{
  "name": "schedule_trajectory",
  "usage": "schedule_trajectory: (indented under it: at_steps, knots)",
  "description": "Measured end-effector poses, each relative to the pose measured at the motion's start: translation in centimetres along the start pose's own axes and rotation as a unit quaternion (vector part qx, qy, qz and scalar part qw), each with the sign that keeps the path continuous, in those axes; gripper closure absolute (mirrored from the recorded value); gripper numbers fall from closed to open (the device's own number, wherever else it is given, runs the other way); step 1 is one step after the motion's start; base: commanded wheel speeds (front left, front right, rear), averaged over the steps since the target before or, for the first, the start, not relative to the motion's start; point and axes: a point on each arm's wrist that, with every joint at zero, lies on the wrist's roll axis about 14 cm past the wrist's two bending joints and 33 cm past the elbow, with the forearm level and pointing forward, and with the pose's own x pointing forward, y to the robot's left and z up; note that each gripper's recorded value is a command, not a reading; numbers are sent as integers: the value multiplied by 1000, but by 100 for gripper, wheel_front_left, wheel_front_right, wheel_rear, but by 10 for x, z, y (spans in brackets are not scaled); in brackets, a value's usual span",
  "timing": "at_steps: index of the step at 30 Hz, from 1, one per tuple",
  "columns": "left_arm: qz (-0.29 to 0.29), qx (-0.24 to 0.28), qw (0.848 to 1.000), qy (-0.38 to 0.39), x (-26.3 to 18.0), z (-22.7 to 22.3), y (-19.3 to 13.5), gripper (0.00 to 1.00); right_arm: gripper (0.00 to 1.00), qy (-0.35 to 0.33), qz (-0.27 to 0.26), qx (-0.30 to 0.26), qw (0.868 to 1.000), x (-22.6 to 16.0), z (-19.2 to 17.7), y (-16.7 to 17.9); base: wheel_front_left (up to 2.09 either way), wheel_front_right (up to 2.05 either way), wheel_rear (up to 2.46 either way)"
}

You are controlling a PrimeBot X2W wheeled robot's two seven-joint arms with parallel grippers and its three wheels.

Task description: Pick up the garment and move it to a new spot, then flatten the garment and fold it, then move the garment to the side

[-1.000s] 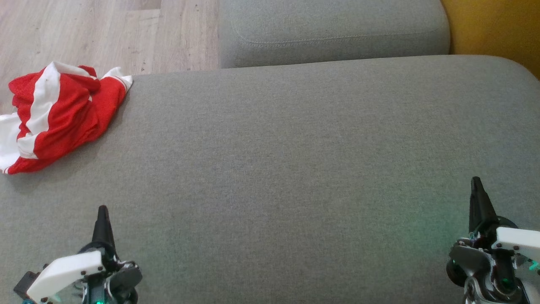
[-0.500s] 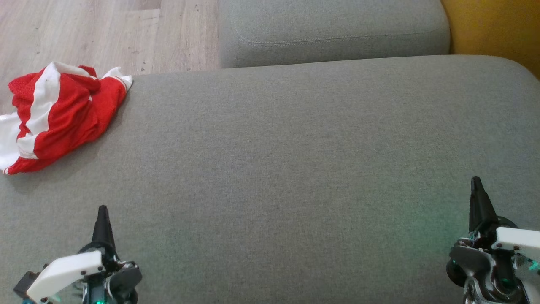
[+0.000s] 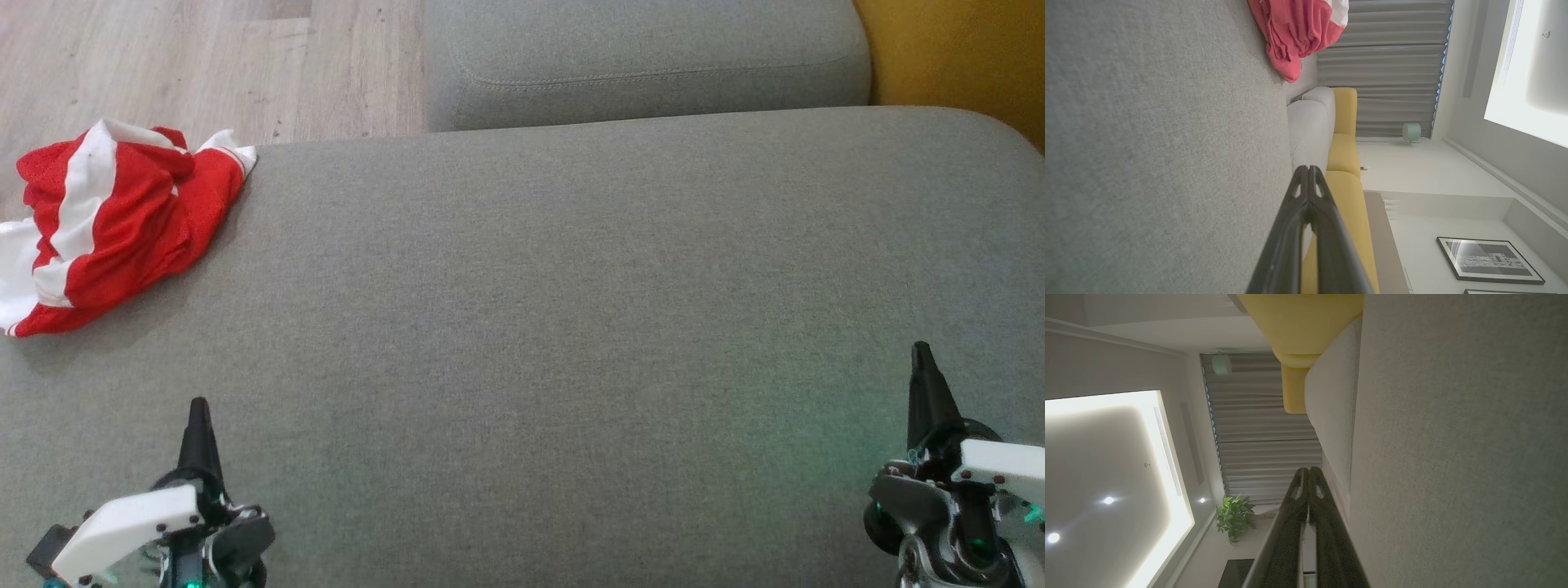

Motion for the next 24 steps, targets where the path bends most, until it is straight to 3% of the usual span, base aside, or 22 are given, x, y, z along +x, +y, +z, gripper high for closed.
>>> schedule_trajectory:
  at_steps: [6, 7, 14, 24]
  knots:
    - [0, 0, 1000, 0, 0, 0, 0, 100, 100, 0, 0, 0, 1000, 0, 0, 0, 0, 0, 0]
    - [3, 0, 1000, 0, 0, 0, 2, 0, 0, 0, -2, 0, 1000, 0, 0, -1, 0, 0, 0]
    - [74, -5, 997, -1, -24, -2, 50, 0, 0, -4, -74, 5, 997, -24, 1, -50, 0, 0, 0]
    - [56, 9, 998, -4, -19, -4, 38, 0, 0, -9, -64, -5, 998, -22, 0, -43, 0, 0, 0]
